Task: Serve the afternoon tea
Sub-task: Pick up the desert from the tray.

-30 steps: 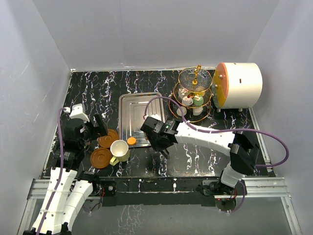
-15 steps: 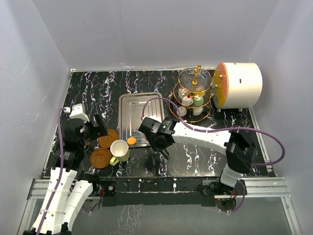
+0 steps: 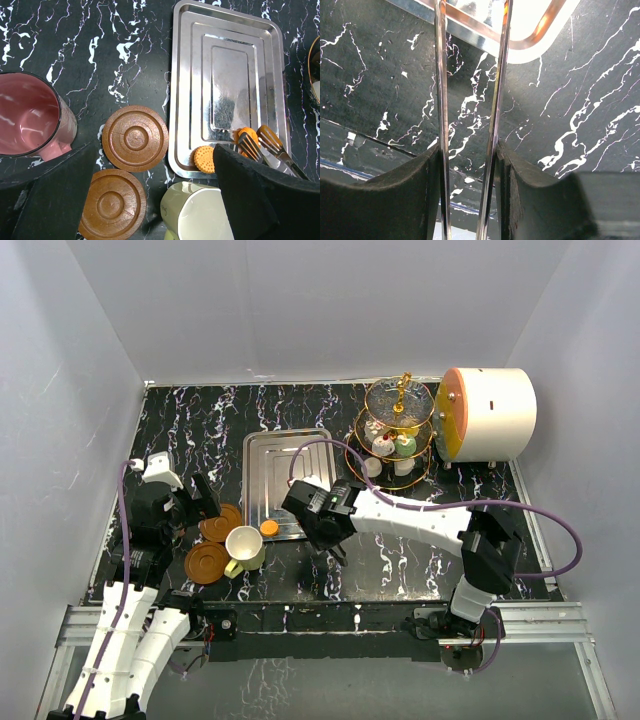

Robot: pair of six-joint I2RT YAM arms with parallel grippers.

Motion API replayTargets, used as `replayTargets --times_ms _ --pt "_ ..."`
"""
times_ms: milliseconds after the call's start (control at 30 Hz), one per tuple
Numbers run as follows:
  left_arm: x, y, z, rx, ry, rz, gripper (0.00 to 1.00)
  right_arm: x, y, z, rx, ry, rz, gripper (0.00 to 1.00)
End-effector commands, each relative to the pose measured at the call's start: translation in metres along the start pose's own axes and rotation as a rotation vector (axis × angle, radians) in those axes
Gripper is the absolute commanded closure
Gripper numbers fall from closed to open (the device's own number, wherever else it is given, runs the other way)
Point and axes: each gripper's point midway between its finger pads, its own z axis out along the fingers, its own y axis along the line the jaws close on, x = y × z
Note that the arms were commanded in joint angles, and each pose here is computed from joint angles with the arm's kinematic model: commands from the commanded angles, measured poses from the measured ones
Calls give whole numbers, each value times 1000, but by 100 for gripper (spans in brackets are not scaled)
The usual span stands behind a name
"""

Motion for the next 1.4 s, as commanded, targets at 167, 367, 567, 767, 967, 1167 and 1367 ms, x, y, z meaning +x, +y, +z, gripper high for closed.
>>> replayTargets --times_ms 167,367,567,767,967,1167,1367 --pt "-10 -3 -5 11 -25 4 1 -15 7 -11 -11 -49 -9 62" --pt "-9 -3 -4 10 -23 4 1 -16 6 -10 8 -47 -15 63" --pt "-10 -3 -5 15 -31 4 1 -17 5 -11 12 -48 -22 62" --pt "-10 -3 -4 11 -24 4 1 -17 6 -10 12 -43 -26 65" --pt "-10 -3 -4 10 -25 4 1 -17 7 -10 9 -42 -27 61" --pt "-10 -3 -4 10 -23 4 1 -13 6 -7 20 -27 -39 61" --pt "-9 -3 -4 10 -21 5 1 -14 4 -7 38 -27 -47 67"
